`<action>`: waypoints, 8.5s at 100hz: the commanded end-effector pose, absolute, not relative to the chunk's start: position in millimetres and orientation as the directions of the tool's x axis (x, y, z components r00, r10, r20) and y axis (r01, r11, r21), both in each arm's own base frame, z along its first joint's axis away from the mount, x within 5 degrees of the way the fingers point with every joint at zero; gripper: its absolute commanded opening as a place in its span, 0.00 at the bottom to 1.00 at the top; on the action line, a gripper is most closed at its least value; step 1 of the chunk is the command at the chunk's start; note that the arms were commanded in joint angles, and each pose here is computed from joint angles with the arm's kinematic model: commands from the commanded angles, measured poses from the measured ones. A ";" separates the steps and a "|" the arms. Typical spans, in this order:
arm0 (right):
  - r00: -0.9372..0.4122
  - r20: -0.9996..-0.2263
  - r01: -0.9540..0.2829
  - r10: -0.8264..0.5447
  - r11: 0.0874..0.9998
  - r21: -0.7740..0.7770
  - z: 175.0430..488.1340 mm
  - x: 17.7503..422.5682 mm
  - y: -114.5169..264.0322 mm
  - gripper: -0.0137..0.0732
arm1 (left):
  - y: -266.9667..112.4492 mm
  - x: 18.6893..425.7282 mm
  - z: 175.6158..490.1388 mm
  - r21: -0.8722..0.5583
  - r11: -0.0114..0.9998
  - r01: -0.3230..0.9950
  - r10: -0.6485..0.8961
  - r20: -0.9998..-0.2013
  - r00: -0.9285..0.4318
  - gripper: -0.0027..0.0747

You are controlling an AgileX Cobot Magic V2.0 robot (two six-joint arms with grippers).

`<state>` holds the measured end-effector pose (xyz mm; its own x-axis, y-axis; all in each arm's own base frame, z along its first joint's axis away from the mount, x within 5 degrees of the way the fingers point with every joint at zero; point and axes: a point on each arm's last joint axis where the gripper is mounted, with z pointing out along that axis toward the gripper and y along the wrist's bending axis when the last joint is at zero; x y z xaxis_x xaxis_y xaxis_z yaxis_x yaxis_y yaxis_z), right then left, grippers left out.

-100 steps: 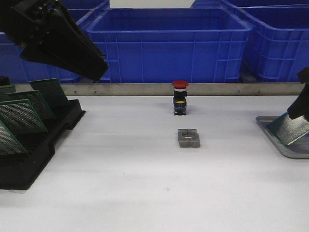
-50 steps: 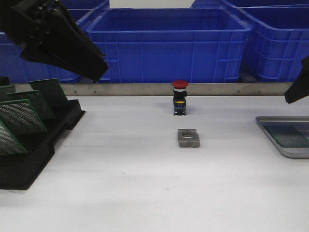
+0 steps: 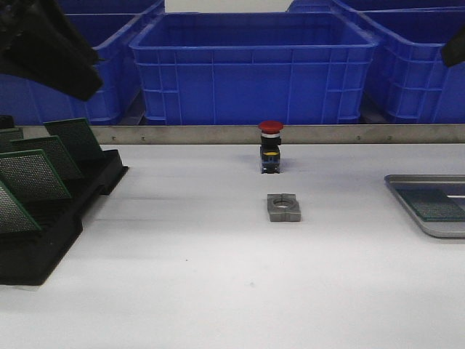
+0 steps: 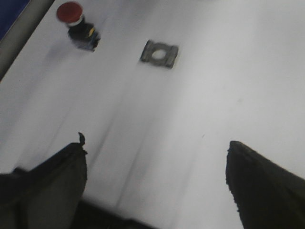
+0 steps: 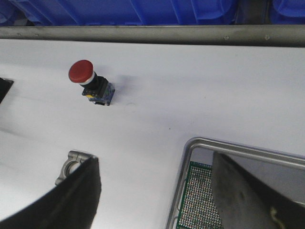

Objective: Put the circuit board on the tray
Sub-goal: 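Raise right gripper and move left gripper back to the rack, then grasp a second green board in the rack with left gripper and lift, then pass the second board from left gripper to right gripper, then carry the second board with right gripper to the tray, then lower second board onto the tray, open right gripper, withdraw left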

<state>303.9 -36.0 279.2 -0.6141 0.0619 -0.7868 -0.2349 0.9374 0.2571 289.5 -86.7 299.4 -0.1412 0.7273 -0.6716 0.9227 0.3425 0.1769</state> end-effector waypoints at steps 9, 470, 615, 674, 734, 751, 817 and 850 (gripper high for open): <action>-0.538 -0.840 -0.266 0.064 0.933 0.241 309.1 295.3 -31.8 0.74 | -63.0 294.5 317.9 0.349 0.376 0.859 0.818 -0.560 -0.131 0.75; -0.160 -0.941 -0.950 -0.298 0.304 0.065 261.3 287.7 178.5 0.40 | -155.9 262.2 325.1 0.159 0.178 0.971 0.634 -0.773 0.010 0.01; -0.721 -0.684 -0.432 0.108 0.702 0.566 249.3 327.8 35.1 0.08 | -150.7 279.8 330.6 0.261 0.334 0.906 0.612 -0.791 0.002 0.70; -0.743 -0.604 -0.026 0.288 0.889 0.457 231.6 323.9 -63.6 0.08 | -153.4 276.7 331.4 0.223 0.322 0.920 0.588 -0.808 -0.010 0.70; -0.767 -0.577 -0.027 0.280 0.885 0.465 230.0 321.0 -62.8 0.35 | -153.4 276.7 331.4 0.223 0.322 0.920 0.588 -0.808 -0.010 0.70; -0.766 -0.578 -0.026 0.280 0.886 0.463 230.0 321.2 -63.1 0.65 | -153.5 276.5 331.3 0.221 0.320 0.921 0.589 -0.808 -0.010 0.70; -0.754 -0.617 -0.086 0.224 0.898 0.431 238.8 317.3 -60.6 0.33 | -149.9 284.8 333.7 0.118 0.495 0.861 0.504 -0.846 -0.173 0.44; -0.654 -0.743 -0.083 0.141 0.963 0.256 257.8 283.3 -57.5 0.09 | -132.8 292.1 339.2 0.001 0.636 0.771 0.385 -0.867 -0.316 0.01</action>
